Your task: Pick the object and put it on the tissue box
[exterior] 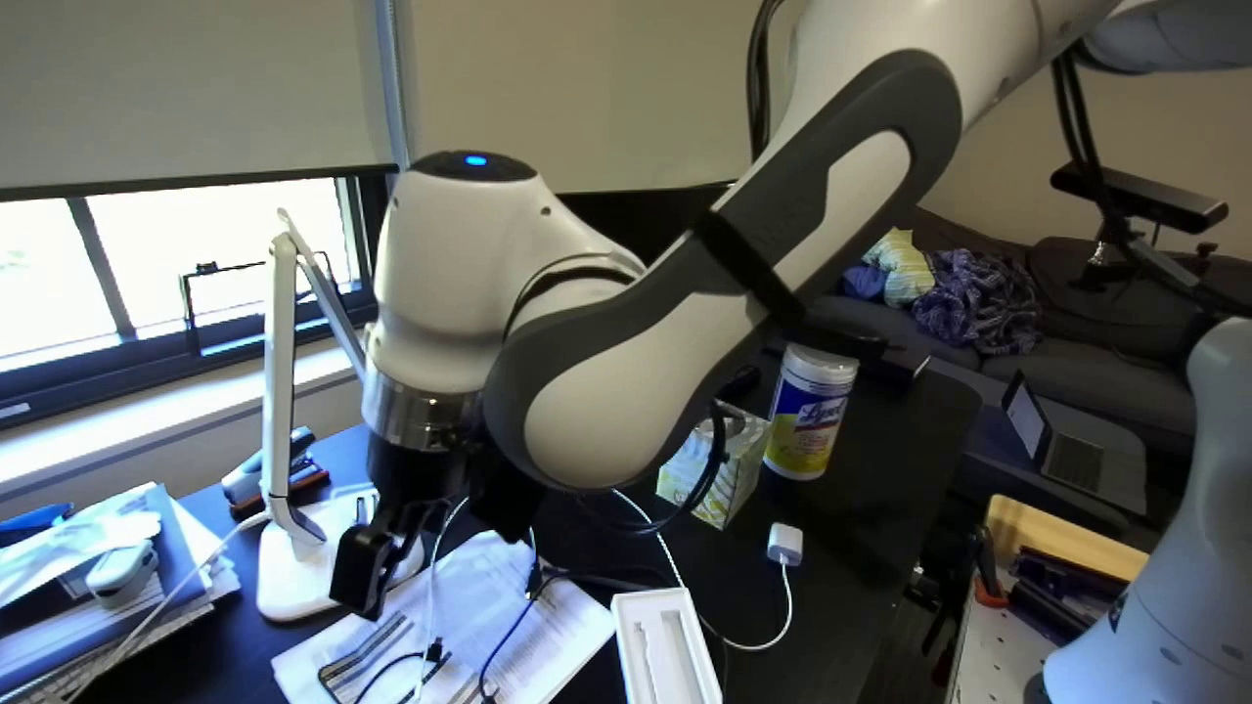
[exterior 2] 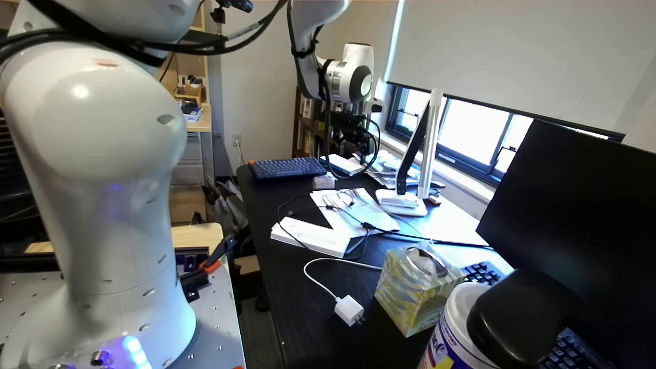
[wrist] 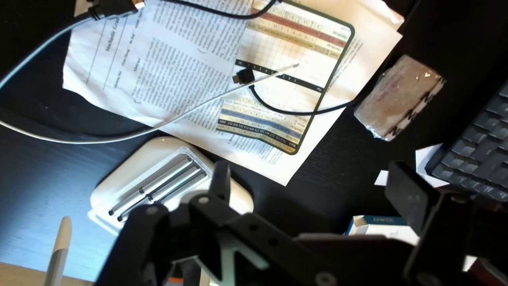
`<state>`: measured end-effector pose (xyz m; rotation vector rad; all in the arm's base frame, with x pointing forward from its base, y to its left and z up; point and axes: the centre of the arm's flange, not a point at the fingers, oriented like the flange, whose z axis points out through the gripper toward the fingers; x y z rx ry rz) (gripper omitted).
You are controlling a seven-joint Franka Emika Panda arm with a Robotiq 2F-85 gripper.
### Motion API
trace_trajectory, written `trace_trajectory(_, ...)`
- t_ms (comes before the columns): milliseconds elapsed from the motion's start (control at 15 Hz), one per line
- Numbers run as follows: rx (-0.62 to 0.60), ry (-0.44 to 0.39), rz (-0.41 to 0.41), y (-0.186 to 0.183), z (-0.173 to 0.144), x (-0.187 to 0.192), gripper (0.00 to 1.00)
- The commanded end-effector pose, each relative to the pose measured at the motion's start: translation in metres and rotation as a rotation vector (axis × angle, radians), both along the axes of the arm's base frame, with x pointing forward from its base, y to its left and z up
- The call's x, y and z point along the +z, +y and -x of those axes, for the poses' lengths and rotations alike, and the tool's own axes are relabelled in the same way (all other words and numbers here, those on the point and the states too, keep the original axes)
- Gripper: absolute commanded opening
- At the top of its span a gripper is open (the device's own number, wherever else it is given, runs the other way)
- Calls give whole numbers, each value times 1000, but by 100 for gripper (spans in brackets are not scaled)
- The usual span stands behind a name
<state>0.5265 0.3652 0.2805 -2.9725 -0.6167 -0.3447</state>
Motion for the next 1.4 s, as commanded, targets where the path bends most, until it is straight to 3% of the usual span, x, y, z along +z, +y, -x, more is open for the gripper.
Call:
trace_trajectory(0, -3, 44, 3, 30, -26, -37, 100)
trace_trajectory(333, 26, 64, -18, 70, -45, -64, 100)
trace_trajectory(733, 17, 110, -25, 116, -45, -83, 100)
trace_trajectory(1333, -220, 43, 4, 137, -32, -116, 100)
